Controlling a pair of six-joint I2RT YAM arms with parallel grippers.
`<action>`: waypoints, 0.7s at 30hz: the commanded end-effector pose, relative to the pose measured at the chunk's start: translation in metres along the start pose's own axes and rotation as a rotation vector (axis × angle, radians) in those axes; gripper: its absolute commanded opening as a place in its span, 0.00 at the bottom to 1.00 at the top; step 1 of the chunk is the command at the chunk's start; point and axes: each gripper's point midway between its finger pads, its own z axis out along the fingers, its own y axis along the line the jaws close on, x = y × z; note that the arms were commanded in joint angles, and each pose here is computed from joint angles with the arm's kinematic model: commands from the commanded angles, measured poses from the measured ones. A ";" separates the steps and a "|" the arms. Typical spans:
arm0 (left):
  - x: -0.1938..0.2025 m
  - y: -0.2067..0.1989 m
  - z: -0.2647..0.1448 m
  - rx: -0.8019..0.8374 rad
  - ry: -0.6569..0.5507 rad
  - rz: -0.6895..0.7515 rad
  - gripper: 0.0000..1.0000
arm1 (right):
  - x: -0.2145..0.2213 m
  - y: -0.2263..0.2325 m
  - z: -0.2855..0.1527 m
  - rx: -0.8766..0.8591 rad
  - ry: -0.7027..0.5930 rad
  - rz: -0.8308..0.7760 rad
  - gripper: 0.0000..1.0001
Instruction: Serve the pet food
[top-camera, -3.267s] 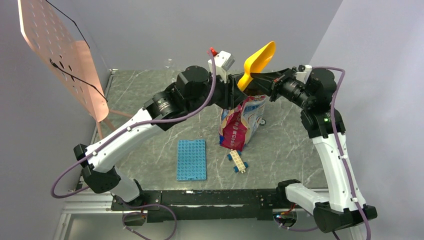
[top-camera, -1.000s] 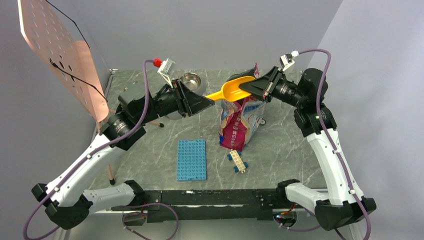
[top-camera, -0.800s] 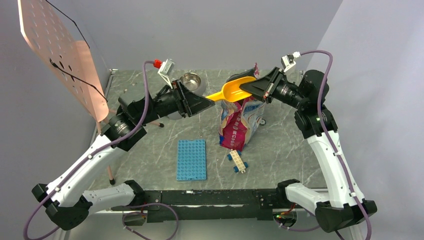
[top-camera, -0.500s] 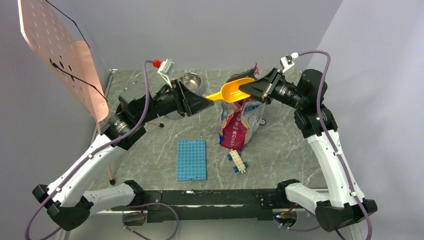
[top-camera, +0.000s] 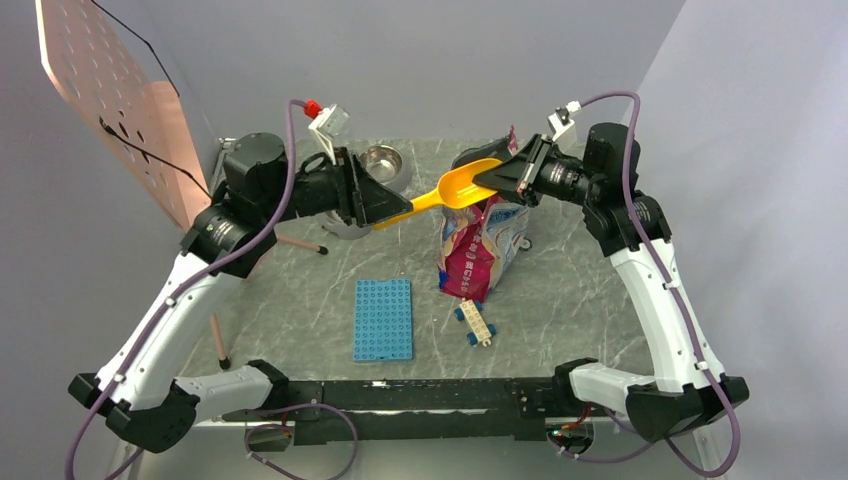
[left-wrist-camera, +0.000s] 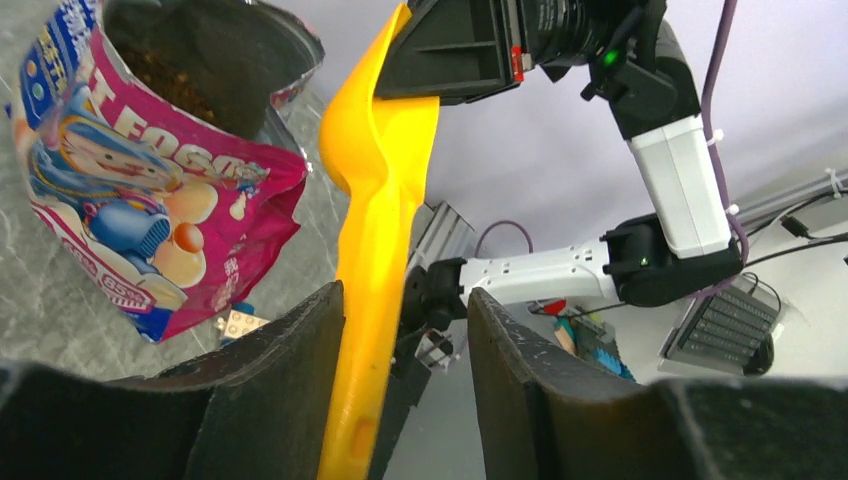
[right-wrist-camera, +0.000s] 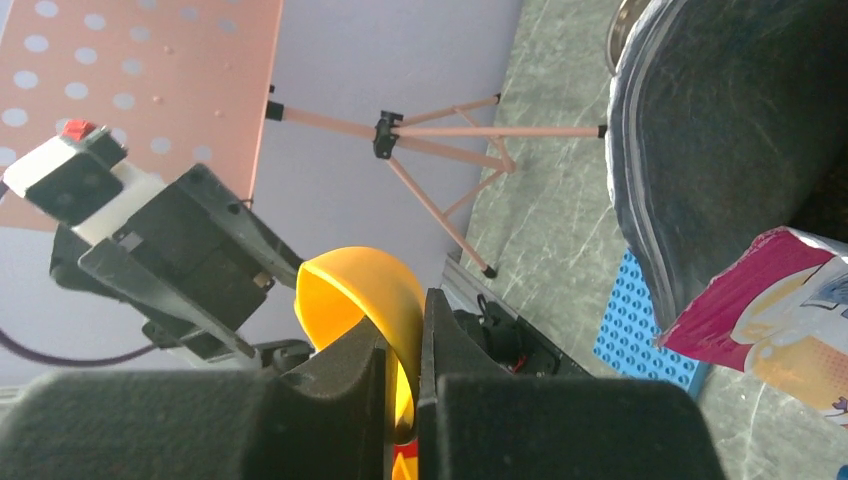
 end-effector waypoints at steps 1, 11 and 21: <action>0.008 -0.012 0.004 0.099 0.051 -0.019 0.54 | 0.003 0.023 -0.004 -0.101 0.024 -0.021 0.00; 0.013 -0.017 0.002 0.135 0.058 -0.064 0.56 | 0.009 0.029 -0.008 -0.120 0.062 -0.092 0.00; 0.043 -0.017 0.006 0.206 0.215 -0.144 0.36 | 0.003 0.029 0.000 -0.139 0.065 -0.103 0.00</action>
